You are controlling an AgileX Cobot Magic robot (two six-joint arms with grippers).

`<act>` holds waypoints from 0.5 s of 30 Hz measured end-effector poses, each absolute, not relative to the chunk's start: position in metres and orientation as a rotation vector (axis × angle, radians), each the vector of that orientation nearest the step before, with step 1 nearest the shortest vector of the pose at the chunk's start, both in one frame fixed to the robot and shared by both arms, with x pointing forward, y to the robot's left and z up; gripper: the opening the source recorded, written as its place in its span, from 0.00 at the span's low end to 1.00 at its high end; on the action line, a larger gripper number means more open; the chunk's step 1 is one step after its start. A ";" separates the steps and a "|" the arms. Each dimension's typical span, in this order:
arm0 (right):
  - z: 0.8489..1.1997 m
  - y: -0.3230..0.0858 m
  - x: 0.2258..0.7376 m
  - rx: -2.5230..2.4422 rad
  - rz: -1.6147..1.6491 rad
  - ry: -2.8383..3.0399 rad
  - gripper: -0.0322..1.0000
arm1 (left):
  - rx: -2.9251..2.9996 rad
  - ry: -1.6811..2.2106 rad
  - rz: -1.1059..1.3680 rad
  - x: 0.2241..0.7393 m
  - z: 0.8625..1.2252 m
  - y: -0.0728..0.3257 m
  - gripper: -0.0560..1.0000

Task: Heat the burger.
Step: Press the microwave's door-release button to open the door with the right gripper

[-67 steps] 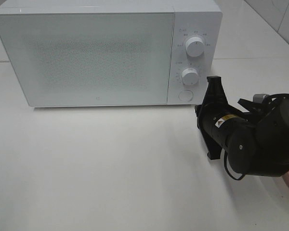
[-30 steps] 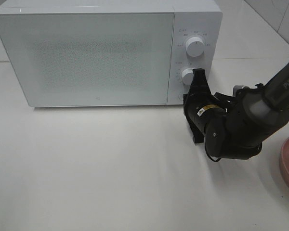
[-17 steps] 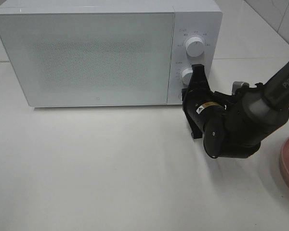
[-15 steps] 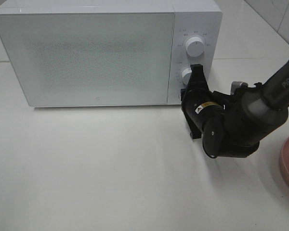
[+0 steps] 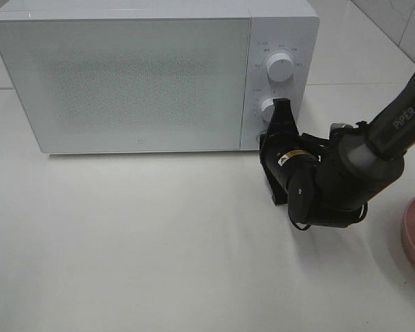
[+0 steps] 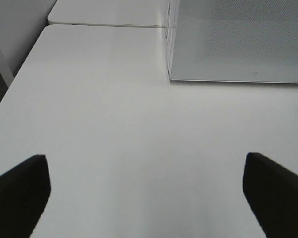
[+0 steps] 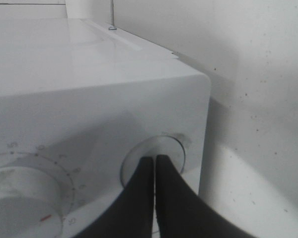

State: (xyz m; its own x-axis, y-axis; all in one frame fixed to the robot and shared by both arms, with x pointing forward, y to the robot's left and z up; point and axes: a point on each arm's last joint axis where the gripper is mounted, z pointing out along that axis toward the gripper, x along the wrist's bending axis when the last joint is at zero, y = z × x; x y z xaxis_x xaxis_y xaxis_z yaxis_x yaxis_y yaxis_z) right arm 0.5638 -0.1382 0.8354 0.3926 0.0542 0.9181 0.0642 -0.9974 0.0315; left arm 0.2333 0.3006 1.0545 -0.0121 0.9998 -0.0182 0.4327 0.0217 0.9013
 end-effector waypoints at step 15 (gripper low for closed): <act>0.834 -0.136 0.569 -2.608 -1.757 -0.053 0.04 | 1.510 1.547 0.954 0.233 1.055 0.301 0.97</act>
